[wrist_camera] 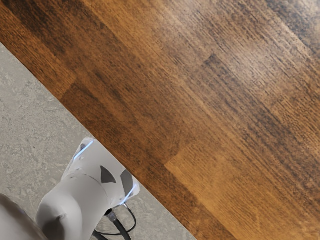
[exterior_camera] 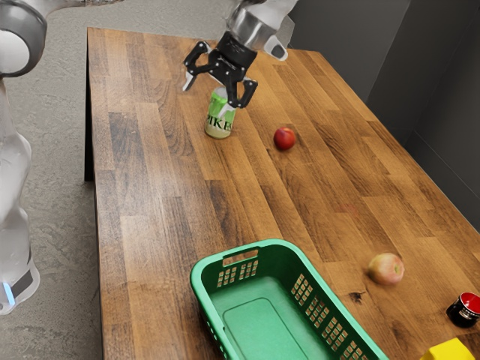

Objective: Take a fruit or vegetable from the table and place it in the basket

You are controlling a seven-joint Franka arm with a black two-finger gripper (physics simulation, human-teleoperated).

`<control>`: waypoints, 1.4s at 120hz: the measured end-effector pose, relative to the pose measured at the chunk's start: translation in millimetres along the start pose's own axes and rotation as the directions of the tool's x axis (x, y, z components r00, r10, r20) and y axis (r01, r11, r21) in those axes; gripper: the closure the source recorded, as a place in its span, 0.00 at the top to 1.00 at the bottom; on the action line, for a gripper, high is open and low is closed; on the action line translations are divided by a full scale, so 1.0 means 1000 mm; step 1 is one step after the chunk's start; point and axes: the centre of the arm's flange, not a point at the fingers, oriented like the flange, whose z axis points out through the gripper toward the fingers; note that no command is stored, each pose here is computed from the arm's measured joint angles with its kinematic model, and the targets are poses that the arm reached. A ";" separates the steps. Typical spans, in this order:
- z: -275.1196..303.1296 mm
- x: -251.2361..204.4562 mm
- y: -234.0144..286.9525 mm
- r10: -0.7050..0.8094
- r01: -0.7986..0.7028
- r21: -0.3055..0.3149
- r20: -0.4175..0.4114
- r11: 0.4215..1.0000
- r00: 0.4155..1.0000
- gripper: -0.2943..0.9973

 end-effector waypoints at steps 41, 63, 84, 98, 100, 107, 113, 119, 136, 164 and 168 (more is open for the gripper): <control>-0.028 0.047 0.044 -0.608 0.584 -0.280 0.001 0.762 0.794 0.77; 0.009 0.208 0.017 -0.879 0.865 -0.282 0.123 0.414 0.461 0.77; 0.026 0.246 0.031 -0.926 0.907 -0.335 0.185 0.255 0.329 0.77; 0.040 0.267 0.044 -0.928 0.926 -0.334 0.257 0.177 0.271 0.77; 0.041 0.269 0.045 -0.927 0.928 -0.334 0.268 0.167 0.263 0.77; 0.042 0.275 0.046 -0.924 0.933 -0.335 0.297 0.133 0.238 0.77; 0.044 0.283 0.041 -0.924 0.938 -0.332 0.320 0.100 0.212 0.77; 0.047 0.298 0.027 -0.923 0.945 -0.321 0.344 0.054 0.169 0.77; 0.056 0.337 -0.016 -0.916 0.953 -0.297 0.395 -0.061 0.065 0.77; 0.047 0.361 0.000 -0.901 0.932 -0.351 0.428 -0.091 0.073 0.77; 0.048 0.362 0.004 -0.899 0.932 -0.352 0.430 -0.088 0.077 0.77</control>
